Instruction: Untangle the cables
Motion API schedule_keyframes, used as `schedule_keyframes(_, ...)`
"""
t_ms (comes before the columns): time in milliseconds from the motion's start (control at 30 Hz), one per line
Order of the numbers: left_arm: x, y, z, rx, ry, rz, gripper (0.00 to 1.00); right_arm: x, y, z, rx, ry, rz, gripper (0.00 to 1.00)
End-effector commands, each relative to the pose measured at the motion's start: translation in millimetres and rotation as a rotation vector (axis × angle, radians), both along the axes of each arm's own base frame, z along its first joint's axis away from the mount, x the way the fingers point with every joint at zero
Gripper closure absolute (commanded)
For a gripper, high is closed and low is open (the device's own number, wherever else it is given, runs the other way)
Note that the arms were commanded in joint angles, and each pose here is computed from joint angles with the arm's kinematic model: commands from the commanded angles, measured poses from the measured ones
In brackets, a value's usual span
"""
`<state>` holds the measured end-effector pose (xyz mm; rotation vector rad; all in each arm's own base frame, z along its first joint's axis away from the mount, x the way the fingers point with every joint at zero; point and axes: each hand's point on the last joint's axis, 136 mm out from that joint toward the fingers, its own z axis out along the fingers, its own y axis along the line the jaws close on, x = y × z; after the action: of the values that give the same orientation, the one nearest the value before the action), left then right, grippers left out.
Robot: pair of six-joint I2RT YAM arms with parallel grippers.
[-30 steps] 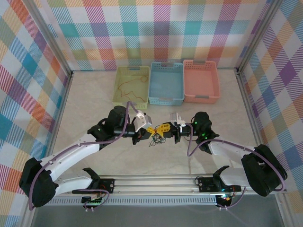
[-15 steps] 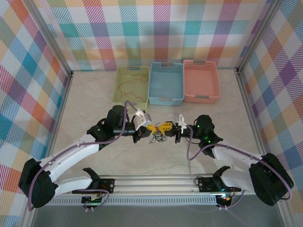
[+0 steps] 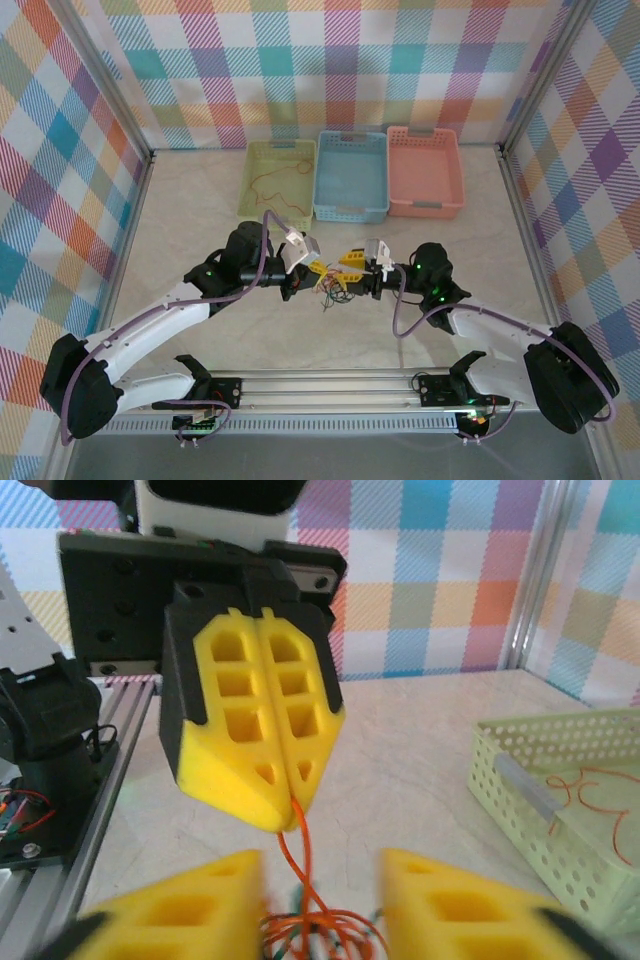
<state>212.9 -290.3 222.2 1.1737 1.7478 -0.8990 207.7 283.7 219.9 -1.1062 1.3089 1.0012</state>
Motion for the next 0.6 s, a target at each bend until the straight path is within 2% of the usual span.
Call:
schedule_keyframes(0, 12, -1, 26, -0.052, -0.003, 0.05, 1.0, 8, 1, 3, 0.008, -0.009, -0.016, 0.22)
schedule_keyframes(133, 10, -4, 37, -0.072, 0.027, 0.044, 1.0, 15, -1, 2, 0.008, -0.008, -0.063, 0.18)
schedule_keyframes(333, 3, -10, 46, -0.094, 0.069, 0.014, 1.0, 25, 0, 1, 0.028, 0.021, -0.121, 0.17)
schedule_keyframes(567, 4, -15, 34, -0.056, 0.124, 0.042, 1.0, 38, -7, 11, 0.101, 0.037, -0.212, 0.24)
